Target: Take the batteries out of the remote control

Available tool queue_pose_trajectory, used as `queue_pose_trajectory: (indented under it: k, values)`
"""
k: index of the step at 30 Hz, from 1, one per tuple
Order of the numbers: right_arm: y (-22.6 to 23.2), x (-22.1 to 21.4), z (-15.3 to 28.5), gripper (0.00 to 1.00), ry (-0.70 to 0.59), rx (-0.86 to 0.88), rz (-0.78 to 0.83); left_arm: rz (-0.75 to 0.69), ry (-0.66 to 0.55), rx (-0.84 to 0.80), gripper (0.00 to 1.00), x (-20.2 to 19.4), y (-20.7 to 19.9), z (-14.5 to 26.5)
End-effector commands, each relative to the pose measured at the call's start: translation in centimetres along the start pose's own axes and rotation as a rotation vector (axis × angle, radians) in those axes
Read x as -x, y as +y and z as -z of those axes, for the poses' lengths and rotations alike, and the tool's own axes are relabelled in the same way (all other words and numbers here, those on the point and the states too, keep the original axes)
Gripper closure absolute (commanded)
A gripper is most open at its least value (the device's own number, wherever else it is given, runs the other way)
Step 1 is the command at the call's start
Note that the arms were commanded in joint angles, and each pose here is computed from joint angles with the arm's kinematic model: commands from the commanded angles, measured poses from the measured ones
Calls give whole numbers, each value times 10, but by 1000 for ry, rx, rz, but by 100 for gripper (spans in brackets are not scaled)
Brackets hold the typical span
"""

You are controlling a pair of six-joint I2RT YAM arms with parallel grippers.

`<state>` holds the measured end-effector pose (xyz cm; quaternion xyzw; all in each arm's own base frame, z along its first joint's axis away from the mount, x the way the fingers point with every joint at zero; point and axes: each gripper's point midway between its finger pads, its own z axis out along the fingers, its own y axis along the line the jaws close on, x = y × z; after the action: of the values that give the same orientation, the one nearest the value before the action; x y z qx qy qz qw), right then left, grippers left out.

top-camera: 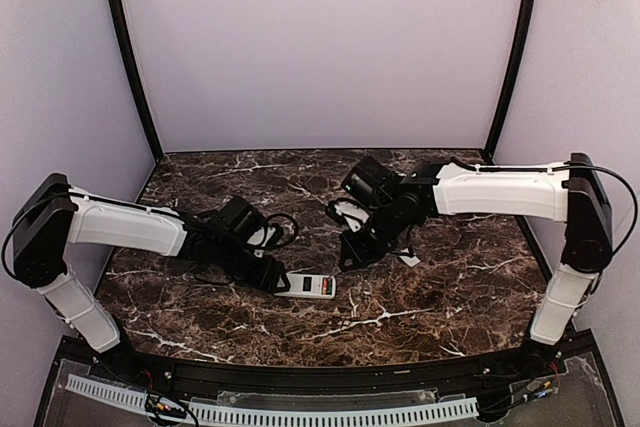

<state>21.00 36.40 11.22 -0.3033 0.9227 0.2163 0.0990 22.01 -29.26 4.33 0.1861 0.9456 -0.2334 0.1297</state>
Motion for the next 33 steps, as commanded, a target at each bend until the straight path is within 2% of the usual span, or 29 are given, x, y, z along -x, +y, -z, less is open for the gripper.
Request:
queue_pose_trajectory:
  k: [1,33]
  values:
    - [3,4,-2,100,-1,-12,27,6,-12,7,38,3,-1,-1]
    - [-2,-8,-26,100,114,-42,95,18,14,4,45,-1,0,-12]
